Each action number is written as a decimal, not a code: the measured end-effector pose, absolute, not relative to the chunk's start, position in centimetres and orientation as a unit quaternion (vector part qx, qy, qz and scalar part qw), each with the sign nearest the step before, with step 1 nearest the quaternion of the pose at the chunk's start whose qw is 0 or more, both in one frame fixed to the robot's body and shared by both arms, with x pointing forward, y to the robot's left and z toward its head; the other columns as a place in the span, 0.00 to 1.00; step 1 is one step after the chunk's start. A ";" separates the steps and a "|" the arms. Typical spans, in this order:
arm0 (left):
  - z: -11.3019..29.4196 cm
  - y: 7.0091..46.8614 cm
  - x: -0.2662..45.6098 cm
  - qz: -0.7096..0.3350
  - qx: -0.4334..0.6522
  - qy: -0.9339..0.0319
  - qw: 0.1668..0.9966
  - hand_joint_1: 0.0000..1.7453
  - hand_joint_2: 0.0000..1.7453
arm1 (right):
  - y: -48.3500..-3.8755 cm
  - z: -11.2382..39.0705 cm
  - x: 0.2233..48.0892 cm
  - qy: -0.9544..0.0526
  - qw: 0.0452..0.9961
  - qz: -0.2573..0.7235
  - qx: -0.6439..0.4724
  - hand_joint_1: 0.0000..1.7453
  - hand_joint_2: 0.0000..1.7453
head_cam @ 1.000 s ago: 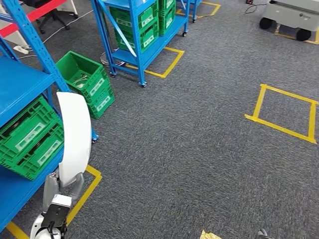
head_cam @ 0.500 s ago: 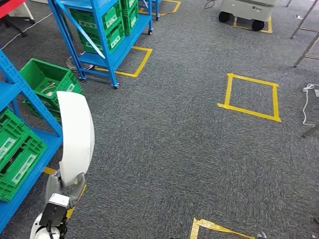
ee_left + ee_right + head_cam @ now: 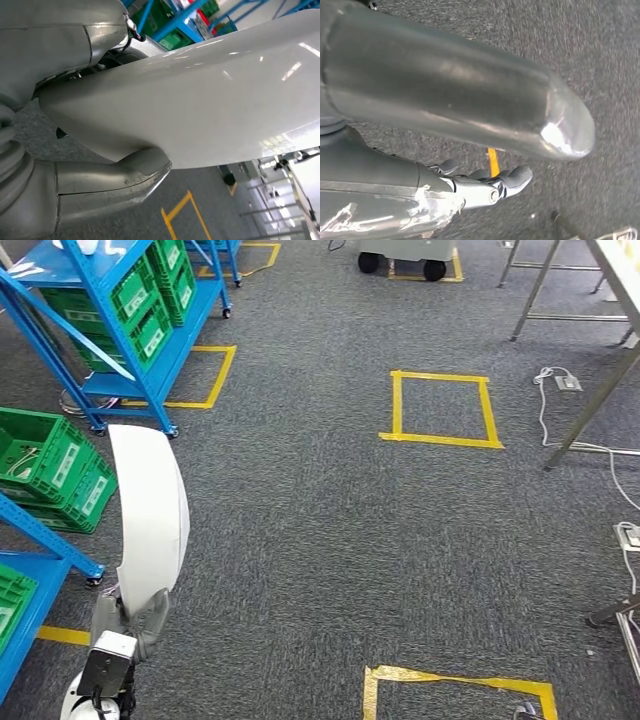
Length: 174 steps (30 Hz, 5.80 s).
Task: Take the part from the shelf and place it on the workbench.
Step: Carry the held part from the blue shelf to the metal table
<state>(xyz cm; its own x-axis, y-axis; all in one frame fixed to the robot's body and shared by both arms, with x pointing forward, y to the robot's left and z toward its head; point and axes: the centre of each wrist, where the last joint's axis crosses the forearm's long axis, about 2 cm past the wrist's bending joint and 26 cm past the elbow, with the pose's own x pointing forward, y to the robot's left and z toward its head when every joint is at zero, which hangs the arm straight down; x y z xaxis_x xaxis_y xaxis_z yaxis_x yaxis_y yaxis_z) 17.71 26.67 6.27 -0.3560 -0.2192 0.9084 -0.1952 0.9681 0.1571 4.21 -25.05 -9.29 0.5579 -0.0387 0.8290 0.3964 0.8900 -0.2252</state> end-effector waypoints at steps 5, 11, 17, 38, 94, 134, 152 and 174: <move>6.4 26.6 17.8 -0.010 0.120 -0.826 0.551 1.00 1.00 | -25.0 -9.3 4.2 -0.452 0.861 -0.127 -0.198 0.00 0.00; 6.4 26.5 17.6 -0.010 0.116 -0.825 0.553 1.00 1.00 | -24.9 -9.3 4.1 -0.450 0.861 -0.129 -0.199 0.00 0.00; 6.3 26.5 17.4 -0.011 0.113 -0.824 0.555 1.00 1.00 | -24.8 -9.3 4.0 -0.447 0.862 -0.136 -0.196 0.00 0.00; 6.9 25.7 17.4 -0.015 0.098 -0.832 0.546 1.00 1.00 | -24.6 -9.5 2.3 -0.410 0.874 -0.174 -0.193 0.00 0.00; 7.6 24.9 17.9 0.025 0.041 -0.846 0.531 1.00 1.00 | -23.1 -10.0 1.6 -0.299 0.926 -0.153 -0.174 0.00 0.00; 7.7 24.7 18.2 0.025 0.026 -0.848 0.529 1.00 1.00 | -23.1 -10.3 1.6 -0.298 0.928 -0.145 -0.172 0.00 0.00; 7.6 24.8 18.4 0.014 0.047 -0.845 0.532 1.00 1.00 | -23.2 -10.5 1.8 -0.307 0.930 -0.116 -0.167 0.00 0.00; 7.6 24.8 18.6 0.014 0.054 -0.846 0.531 1.00 1.00 | -23.2 -10.6 1.5 -0.302 0.932 -0.113 -0.163 0.00 0.00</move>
<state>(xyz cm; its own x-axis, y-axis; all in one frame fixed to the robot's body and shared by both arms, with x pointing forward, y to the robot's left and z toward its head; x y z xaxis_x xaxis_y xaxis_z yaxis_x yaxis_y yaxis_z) 18.60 24.79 7.61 -0.4302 -0.0767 0.8995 -0.1063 0.9938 0.0339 1.52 -23.19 -10.58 0.7917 -0.1121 0.6005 0.3095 0.9211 -0.2361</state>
